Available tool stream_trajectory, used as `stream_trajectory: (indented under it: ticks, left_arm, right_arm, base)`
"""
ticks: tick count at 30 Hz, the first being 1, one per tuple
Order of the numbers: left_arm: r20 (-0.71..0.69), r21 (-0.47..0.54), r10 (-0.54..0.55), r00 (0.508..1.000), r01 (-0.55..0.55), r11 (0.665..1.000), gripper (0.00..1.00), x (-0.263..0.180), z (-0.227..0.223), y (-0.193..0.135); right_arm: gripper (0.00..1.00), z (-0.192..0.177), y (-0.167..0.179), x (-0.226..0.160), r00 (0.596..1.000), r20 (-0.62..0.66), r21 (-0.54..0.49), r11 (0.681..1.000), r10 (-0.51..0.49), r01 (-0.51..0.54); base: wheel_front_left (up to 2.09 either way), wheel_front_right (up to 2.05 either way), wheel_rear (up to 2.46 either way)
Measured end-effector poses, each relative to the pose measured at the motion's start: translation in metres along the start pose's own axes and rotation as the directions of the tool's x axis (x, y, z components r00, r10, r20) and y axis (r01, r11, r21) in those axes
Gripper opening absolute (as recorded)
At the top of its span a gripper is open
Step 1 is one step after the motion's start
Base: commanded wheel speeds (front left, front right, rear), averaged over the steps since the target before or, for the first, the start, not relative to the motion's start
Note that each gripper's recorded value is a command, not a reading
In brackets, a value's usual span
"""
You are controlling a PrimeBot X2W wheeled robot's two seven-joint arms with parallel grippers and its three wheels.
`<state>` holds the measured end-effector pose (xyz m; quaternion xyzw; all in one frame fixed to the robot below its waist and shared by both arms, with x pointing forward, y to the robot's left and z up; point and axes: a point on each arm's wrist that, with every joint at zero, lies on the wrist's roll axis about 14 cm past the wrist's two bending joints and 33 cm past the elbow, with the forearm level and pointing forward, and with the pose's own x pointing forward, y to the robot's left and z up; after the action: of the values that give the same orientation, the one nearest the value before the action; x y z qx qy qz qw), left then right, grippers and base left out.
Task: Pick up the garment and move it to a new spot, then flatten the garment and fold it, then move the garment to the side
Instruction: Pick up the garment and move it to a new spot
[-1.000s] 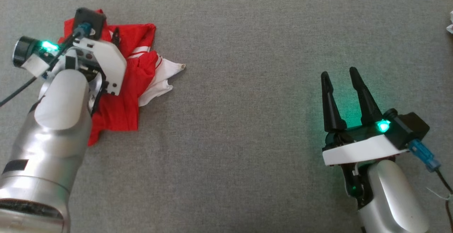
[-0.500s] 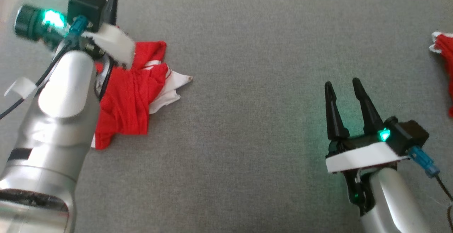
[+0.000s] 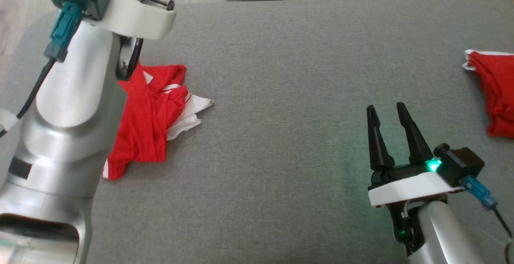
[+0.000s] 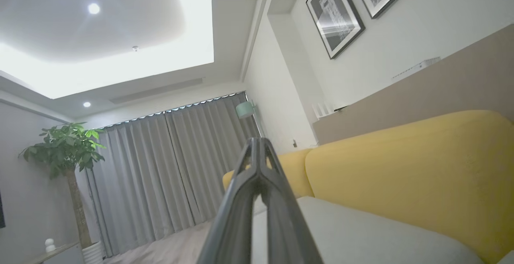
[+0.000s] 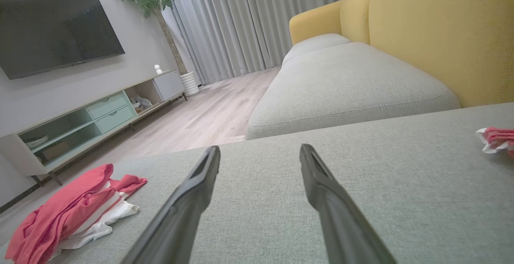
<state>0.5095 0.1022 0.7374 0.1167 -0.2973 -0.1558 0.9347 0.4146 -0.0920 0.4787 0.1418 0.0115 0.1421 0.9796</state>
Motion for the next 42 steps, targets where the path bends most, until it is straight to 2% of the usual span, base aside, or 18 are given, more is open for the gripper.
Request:
stream_trajectory:
  ticks: [3,8,14,21,28,29,30,31,32,36,42]
  left_arm:
    - [0.022,-0.014,-0.018,1.0,0.018,1.0,0.0,0.005,0.007,-0.008]
    - [-0.027,-0.026,-0.045,0.999,0.044,0.999,0.0,0.003,-0.007,-0.019]
    - [-0.139,-0.072,-0.013,0.99,0.003,0.997,0.0,-0.029,-0.041,-0.021]
    - [-0.304,-0.103,0.11,0.946,-0.148,0.984,0.0,-0.101,-0.081,0.0]
    - [-0.52,-0.141,0.202,0.83,-0.317,0.938,0.0,-0.209,-0.119,-0.003]
    - [-0.542,-0.146,0.213,0.813,-0.341,0.929,0.06,-0.222,-0.122,-0.006]
    - [-0.565,-0.153,0.219,0.796,-0.361,0.92,0.43,-0.235,-0.125,-0.011]
    - [-0.581,-0.153,0.229,0.781,-0.381,0.912,0.96,-0.247,-0.126,-0.014]
    - [-0.596,-0.156,0.237,0.767,-0.4,0.903,1.0,-0.256,-0.127,-0.018]
    - [-0.637,-0.158,0.265,0.724,-0.459,0.874,1.0,-0.284,-0.127,-0.03]
    - [-0.659,-0.162,0.274,0.701,-0.488,0.858,1.0,-0.298,-0.128,-0.038]
  right_arm:
    - [1.0,0.003,-0.005,-0.004,1.0,0.008,0.009,1.0,-0.017,0.017]
    - [1.0,0.009,-0.014,-0.011,0.998,0.024,0.024,0.998,-0.05,0.05]
    - [1.0,0.02,-0.015,-0.012,0.997,0.057,0.021,0.998,-0.055,0.054]
    - [1.0,0.027,0.004,-0.007,0.997,0.078,0.022,1.0,0.0,-0.002]
    - [1.0,0.022,0.028,-0.006,0.995,0.065,0.01,0.997,0.07,-0.071]
    - [1.0,0.022,0.031,-0.006,0.995,0.065,0.01,0.997,0.078,-0.079]
    - [1.0,0.022,0.034,-0.006,0.994,0.064,0.009,0.996,0.088,-0.088]
    - [1.0,0.021,0.038,-0.006,0.993,0.062,0.006,0.995,0.097,-0.098]
    - [1.0,0.02,0.041,-0.006,0.993,0.059,0.004,0.994,0.106,-0.106]
    - [1.0,0.015,0.049,-0.01,0.991,0.043,0.005,0.992,0.128,-0.128]
    - [1.0,0.009,0.052,-0.013,0.99,0.026,0.013,0.991,0.136,-0.137]
  base:
    - [0.0,0.0,0.0]
    - [0.0,0.0,0.0]
    - [0.0,0.0,0.0]
    - [0.0,0.0,0.0]
    - [0.0,0.0,0.0]
    - [0.0,0.0,0.0]
    - [0.0,0.0,0.0]
    - [0.0,0.0,0.0]
    - [0.0,0.0,0.0]
    - [0.0,0.0,0.0]
    - [0.0,0.0,0.0]
